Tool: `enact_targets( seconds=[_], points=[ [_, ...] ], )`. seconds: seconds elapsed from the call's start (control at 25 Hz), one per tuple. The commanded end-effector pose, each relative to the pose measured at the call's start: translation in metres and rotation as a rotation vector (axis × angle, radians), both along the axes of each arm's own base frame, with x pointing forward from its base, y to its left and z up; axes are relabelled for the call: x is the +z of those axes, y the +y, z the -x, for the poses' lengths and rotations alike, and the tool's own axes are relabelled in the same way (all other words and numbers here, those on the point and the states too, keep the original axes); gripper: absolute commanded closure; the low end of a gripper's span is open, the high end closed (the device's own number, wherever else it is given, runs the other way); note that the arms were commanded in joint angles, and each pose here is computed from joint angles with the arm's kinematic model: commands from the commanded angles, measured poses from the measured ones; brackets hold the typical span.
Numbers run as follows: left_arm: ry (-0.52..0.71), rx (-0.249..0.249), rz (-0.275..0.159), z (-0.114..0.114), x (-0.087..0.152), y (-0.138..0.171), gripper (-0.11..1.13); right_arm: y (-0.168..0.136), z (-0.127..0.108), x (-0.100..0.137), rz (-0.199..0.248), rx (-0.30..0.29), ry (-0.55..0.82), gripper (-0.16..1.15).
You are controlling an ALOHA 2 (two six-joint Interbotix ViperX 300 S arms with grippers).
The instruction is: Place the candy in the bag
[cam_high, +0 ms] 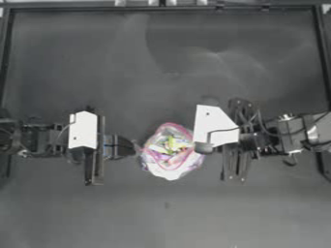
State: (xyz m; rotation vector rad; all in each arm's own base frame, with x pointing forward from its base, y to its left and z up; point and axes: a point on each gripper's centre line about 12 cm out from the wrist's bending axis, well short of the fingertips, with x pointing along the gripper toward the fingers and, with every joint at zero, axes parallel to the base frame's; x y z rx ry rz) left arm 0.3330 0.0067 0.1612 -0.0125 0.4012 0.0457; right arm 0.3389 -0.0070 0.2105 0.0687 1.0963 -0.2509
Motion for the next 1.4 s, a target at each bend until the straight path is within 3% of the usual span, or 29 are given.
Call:
enact_targets(
  seconds=[0.04, 0.56, 0.8, 1.4],
  points=[
    [-0.025, -0.004, -0.001, -0.006, 0.007, -0.001, 0.93, 0.0, -0.002, 0.004, -0.002, 0.004, -0.03, 0.93],
    [0.006, -0.01, -0.01, -0.017, -0.006, -0.001, 0.93, -0.001, -0.003, -0.013, -0.015, -0.008, -0.022, 0.93],
    [0.021, -0.029, -0.057, -0.02, -0.011, -0.001, 0.93, -0.003, -0.005, -0.022, -0.021, -0.008, -0.03, 0.93],
    [0.048, -0.03, -0.069, -0.025, -0.028, 0.0, 0.93, -0.006, -0.004, -0.035, -0.037, -0.024, -0.035, 0.93]
  ],
)
